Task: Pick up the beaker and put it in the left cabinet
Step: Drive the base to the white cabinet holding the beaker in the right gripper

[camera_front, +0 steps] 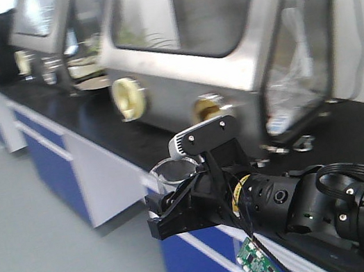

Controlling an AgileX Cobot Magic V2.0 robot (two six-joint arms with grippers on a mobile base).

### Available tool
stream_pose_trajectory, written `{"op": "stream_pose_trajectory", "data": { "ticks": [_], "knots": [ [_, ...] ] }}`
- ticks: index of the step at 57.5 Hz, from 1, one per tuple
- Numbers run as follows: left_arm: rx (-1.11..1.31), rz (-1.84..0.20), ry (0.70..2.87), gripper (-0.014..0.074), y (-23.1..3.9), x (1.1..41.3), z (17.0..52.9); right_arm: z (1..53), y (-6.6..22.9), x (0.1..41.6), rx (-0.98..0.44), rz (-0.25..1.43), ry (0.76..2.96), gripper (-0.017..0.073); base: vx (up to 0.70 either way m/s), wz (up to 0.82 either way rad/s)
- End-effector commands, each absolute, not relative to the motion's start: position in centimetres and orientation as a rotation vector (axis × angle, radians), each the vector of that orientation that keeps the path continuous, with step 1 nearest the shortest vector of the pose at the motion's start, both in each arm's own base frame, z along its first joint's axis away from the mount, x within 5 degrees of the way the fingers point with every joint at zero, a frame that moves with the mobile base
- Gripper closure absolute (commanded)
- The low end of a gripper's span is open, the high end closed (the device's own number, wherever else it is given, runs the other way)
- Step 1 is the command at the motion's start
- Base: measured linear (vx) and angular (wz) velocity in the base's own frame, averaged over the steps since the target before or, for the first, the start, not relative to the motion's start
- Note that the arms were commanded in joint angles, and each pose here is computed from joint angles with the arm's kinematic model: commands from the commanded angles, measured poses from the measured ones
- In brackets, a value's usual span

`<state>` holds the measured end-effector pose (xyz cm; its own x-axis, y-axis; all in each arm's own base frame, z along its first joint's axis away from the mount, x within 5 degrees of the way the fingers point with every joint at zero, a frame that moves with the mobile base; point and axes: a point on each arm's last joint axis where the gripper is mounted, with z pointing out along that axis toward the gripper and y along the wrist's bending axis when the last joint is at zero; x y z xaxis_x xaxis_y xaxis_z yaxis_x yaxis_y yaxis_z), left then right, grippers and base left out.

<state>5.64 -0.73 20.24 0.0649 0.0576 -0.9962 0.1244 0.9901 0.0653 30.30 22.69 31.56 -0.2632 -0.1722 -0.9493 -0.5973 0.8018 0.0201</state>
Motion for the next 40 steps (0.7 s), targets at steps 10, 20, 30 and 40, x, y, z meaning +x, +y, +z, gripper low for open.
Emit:
{"op": "stream_pose_trajectory", "data": {
  "ticks": [10,20,30,40],
  "knots": [
    [0.129,-0.059,1.422,0.0592,-0.69,5.49,20.55,34.99,22.69,29.69,-0.574,0.519,1.682,0.0568,0.07,0.66],
    [0.129,-0.059,1.422,0.0592,-0.69,5.49,20.55,34.99,22.69,29.69,-0.574,0.519,1.682,0.0568,0.10,0.55],
    [0.129,-0.059,1.422,0.0592,-0.69,5.49,20.55,34.99,22.69,29.69,-0.574,0.519,1.682,0.0568,0.14,0.50],
    [0.129,-0.059,1.422,0.0592,-0.69,5.49,20.55,34.99,22.69,29.69,-0.574,0.519,1.682,0.0568,0.18,0.47]
  ]
}}
